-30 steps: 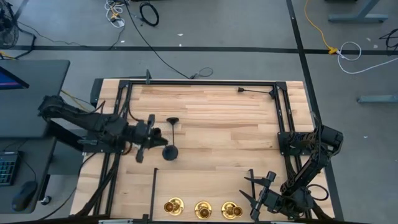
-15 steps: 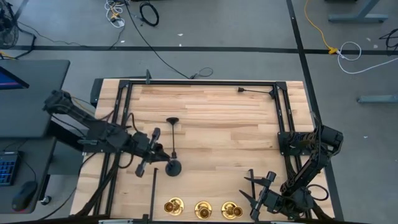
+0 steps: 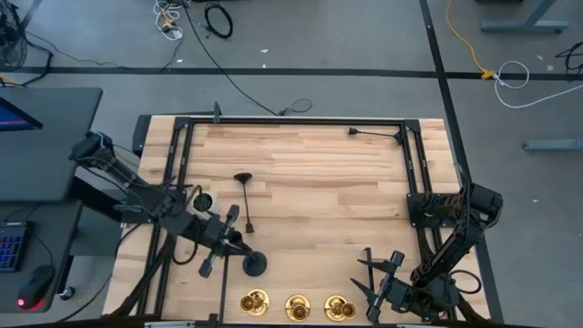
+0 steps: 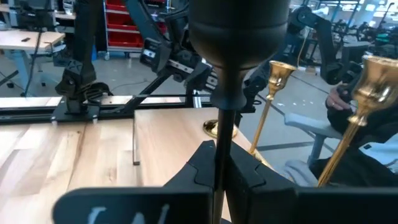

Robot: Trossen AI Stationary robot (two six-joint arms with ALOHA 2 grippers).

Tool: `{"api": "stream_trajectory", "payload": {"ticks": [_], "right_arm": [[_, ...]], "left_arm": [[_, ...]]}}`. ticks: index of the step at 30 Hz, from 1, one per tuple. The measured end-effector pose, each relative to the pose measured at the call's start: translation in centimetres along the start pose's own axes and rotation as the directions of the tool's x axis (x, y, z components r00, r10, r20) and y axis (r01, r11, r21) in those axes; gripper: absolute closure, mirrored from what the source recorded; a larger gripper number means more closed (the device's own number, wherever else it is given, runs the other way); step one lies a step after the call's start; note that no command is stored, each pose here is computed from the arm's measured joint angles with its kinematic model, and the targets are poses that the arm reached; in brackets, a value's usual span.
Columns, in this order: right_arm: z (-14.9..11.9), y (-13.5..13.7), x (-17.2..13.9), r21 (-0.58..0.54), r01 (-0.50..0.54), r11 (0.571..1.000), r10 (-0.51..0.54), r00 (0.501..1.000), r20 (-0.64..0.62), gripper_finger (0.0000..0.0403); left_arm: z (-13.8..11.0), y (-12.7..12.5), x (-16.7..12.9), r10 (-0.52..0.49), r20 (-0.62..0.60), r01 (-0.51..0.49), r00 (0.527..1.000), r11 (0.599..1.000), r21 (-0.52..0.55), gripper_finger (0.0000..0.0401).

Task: Pick & Place candle stick holders
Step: Put the middle black candlestick on the shelf

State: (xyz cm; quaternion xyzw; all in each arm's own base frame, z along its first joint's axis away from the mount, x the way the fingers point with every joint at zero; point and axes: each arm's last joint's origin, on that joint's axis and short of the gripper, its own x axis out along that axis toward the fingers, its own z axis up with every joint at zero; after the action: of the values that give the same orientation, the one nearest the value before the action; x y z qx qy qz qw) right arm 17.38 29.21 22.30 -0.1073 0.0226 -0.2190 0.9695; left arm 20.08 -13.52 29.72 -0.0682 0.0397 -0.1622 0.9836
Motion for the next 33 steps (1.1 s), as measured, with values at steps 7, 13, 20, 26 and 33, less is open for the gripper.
{"api": "stream_trajectory", "payload": {"ticks": [7,13,20,26,33], "right_arm": [[0.0,0.0,0.0,0.001,0.000,1.000,0.000,1.000,0.000,0.0167],[0.0,0.0,0.0,0.015,0.000,1.000,0.000,1.000,0.000,0.0167],[0.0,0.0,0.0,0.011,-0.002,1.000,0.002,1.000,0.002,0.0167],[0.0,0.0,0.0,0.004,-0.003,1.000,0.003,1.000,0.002,0.0167],[0.0,0.0,0.0,0.004,-0.008,1.000,0.008,1.000,0.006,0.0167]], "left_arm": [[1.2,-1.9,2.8,0.077,-0.155,-0.059,0.985,0.991,0.121,0.0390],[1.8,-3.5,4.2,0.074,-0.187,-0.038,0.980,0.982,0.185,0.0386],[1.3,-4.3,4.1,0.097,-0.203,-0.053,0.974,0.976,0.211,0.0390],[1.3,-4.3,4.1,0.098,-0.203,-0.058,0.974,0.979,0.197,0.0378],[1.2,-4.1,4.3,0.132,-0.200,-0.093,0.971,0.977,0.193,0.0389]]}}
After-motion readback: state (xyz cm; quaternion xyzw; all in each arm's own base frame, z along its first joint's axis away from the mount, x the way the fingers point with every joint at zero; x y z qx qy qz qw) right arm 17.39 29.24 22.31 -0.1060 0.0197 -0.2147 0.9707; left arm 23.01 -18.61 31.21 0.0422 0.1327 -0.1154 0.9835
